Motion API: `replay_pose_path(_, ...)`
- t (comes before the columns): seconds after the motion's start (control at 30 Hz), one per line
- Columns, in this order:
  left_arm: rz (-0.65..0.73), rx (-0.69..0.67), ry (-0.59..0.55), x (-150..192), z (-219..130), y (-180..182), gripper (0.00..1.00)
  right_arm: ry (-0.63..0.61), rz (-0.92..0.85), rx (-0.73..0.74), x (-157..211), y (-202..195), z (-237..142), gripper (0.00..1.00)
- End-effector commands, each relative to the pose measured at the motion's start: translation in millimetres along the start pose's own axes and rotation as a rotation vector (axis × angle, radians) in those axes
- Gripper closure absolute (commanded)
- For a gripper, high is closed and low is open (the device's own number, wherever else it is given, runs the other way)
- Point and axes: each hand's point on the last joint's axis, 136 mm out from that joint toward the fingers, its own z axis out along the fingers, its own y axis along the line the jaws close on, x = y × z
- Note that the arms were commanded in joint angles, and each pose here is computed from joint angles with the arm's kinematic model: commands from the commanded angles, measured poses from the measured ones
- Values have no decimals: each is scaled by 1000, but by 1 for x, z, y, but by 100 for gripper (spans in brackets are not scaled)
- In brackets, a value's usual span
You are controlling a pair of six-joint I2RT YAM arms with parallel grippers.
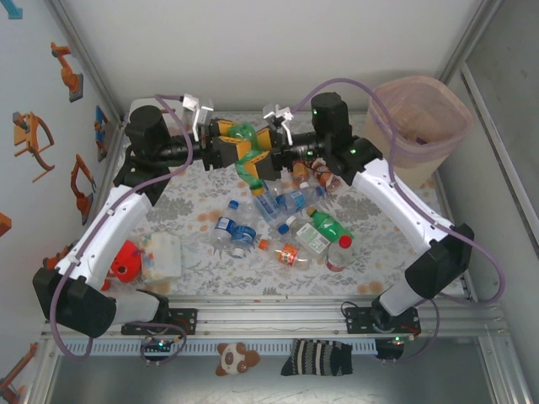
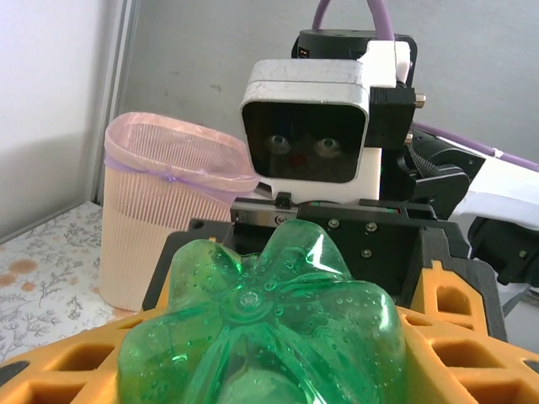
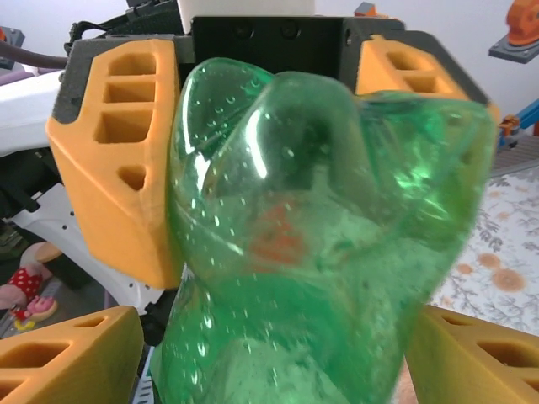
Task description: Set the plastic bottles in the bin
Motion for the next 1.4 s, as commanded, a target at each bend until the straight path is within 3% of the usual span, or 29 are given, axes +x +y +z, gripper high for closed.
replay_pose_path(0.0,99,54,-36,-23,-5,-27,52,1,-17,-40,-11,11,2,23)
replay_pose_path(0.6,101,47,-38,-22,-5,-27,50,6,36,-32,-12,9,3,41)
replay_pose_path(0.9,114,1,-61,-24,-8,-25,38,-8,51,5,-17,5,2,47)
replay_pose_path(1.1,145,-149,-105,-27,-21,-13,22,-32,59,100,-24,-10,-8,48)
replay_pose_path(1.37,127,-326,-137,-22,-39,11,19,-88,77,270,-37,-42,-49,49)
